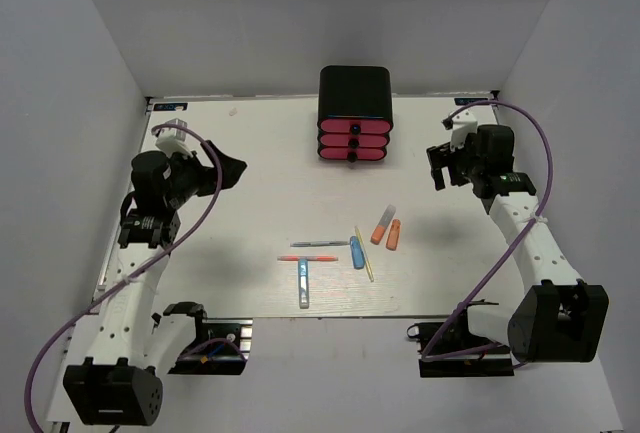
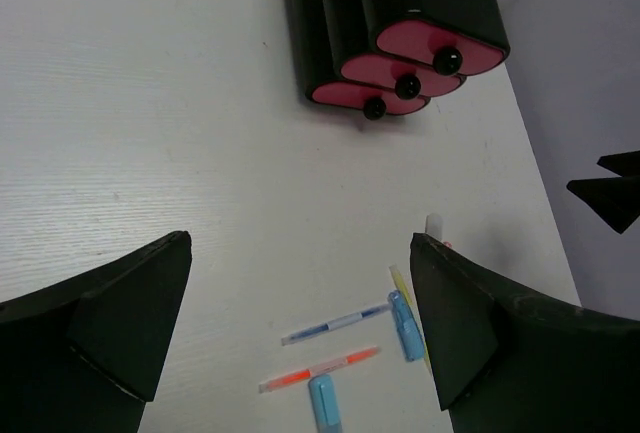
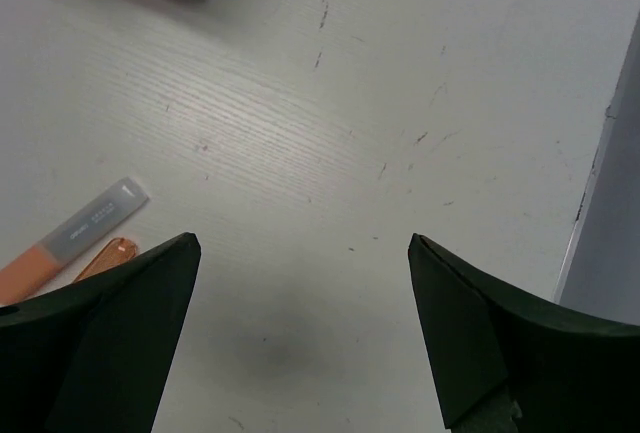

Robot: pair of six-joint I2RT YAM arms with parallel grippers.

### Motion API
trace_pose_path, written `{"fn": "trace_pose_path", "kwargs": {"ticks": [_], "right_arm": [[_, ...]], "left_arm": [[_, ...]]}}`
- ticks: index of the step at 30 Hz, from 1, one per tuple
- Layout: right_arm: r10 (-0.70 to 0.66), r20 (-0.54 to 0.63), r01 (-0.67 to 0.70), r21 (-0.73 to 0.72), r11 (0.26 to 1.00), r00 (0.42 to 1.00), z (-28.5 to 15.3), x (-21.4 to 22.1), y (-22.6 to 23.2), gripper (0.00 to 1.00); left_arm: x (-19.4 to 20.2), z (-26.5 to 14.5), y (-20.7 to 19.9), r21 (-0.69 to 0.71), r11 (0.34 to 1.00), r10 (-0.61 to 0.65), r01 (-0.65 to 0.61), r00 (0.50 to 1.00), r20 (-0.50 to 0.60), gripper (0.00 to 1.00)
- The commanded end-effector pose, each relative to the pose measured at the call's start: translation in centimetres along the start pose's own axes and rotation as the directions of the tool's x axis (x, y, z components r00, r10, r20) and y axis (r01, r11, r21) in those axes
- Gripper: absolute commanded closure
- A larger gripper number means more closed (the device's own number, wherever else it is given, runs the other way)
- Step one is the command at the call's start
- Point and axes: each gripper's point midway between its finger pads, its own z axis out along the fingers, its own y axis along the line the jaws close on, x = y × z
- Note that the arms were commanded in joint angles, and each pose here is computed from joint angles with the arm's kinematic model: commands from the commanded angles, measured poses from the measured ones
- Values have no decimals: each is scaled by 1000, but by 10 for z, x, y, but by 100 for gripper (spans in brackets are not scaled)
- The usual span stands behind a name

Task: Sort the stationery into containers
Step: Open the drawer

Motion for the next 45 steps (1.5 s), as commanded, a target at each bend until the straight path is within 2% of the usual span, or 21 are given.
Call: {"fn": "trace_pose_path", "kwargs": {"ticks": [1,5,10,11,14,15,18,20,21,22,23,24,25,26,29,32,34,36,37,42,45], "right_arm": [[-60,1,59,-92,994,998,-13,1,14,10],[-175,34,178,-178,968,984,-24,3,28,10],[-230,-16,224,-178,958,973,-26,14,26,10],[-327,-8,317,-219,923,945,-25,19,29,10],[-360,-42,342,-226,912,932,-25,28,28,10],[-373,-50,351,-241,905,926,-24,32,30,10],[-346,-38,313,-338,888,938,-26,32,47,10],[-263,-9,234,-430,872,965,-26,26,67,10],[-189,-6,162,-489,857,982,-25,20,81,13],[-159,14,144,-508,849,987,-22,13,85,27],[-122,46,126,-567,814,992,-23,3,100,75],[-17,-15,5,-578,816,1000,-20,-3,105,89],[10,21,4,-576,817,1000,-9,-19,106,94],[60,6,-45,-592,805,998,-9,-28,115,94],[156,-24,-139,-601,787,987,8,-54,133,69],[306,-103,-304,-600,739,946,22,-79,149,60],[399,-96,-370,-613,698,912,24,-107,160,34],[466,-117,-431,-621,655,877,30,-119,169,22],[494,-62,-419,-629,656,867,37,-134,167,16],[656,-130,-610,-536,584,743,78,-149,168,18],[692,-151,-655,-509,558,706,97,-151,169,23]], "left_arm": [[12,13,-7,76,996,-33,37,998,-56,0],[24,29,-6,97,994,-40,51,993,-111,3],[41,52,-10,116,991,-38,60,983,-181,15],[44,55,-11,121,991,-36,60,981,-190,26],[51,63,-15,132,990,-27,55,978,-206,52],[57,66,-9,111,992,-36,62,975,-221,70],[62,73,-12,109,992,-35,61,973,-226,84],[67,72,-19,127,990,-25,56,971,-238,75],[68,75,-15,112,992,-29,58,970,-242,48],[70,75,-18,119,991,-25,56,969,-247,34],[76,74,-19,118,991,-36,69,964,-262,21],[75,75,-17,102,992,-47,76,966,-256,12],[79,75,-14,90,993,-51,77,965,-259,2],[85,75,-15,89,992,-59,86,960,-274,1],[87,69,-16,83,993,-63,87,963,-262,1],[95,60,-16,71,992,-80,102,960,-270,1],[96,53,-13,50,994,-83,99,961,-264,1],[97,48,-12,37,994,-92,105,962,-258,1],[97,44,-11,26,993,-104,114,963,-250,1],[99,35,-6,-3,993,-115,118,964,-239,1],[104,31,-3,-17,992,-127,126,963,-240,1]]}}
